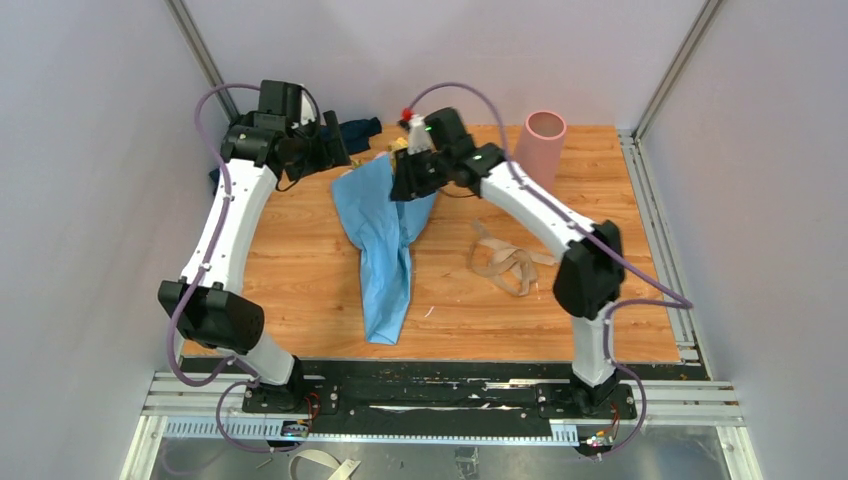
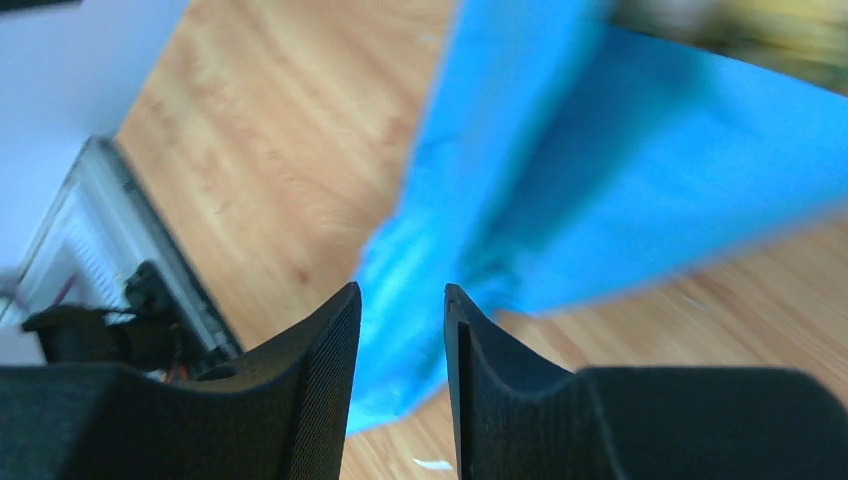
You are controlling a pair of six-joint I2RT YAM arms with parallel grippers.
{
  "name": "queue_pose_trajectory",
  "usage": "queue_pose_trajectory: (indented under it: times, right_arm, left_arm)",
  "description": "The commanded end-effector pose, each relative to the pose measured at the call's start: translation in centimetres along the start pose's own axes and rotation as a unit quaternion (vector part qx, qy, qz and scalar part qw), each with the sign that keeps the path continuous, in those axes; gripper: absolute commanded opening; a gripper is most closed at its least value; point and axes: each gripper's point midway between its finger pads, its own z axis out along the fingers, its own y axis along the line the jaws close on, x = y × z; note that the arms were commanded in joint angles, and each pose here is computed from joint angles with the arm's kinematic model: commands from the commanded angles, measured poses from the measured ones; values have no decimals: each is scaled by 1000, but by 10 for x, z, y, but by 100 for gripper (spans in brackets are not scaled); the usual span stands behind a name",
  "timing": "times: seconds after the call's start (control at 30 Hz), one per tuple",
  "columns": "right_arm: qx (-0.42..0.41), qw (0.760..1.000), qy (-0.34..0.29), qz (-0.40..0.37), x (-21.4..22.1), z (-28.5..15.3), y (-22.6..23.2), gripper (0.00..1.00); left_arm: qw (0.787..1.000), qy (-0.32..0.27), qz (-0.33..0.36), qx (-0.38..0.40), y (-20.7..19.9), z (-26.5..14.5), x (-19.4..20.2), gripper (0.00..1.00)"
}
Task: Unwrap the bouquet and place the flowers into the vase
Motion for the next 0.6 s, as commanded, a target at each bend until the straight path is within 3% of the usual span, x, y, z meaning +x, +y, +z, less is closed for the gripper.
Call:
queue_pose_trajectory:
  times: [0.0, 0.13, 0.3, 0.57]
  right_arm:
    - [152, 986, -75, -1, -29, -88, -63, 41]
    - [205, 973, -102, -18, -44, -137, -77, 42]
    - [215, 969, -115, -31, -59, -154, -74, 42]
    - [192, 975, -111, -25, -58, -150, -69, 42]
  left_arm:
    - [999, 2, 43, -24, -11, -1, 13, 88]
    - [988, 23, 143, -60, -30, 5, 52, 88]
    - [948, 28, 282, -147, -30, 7, 87, 88]
    - [934, 47, 326, -140, -65, 11, 136, 88]
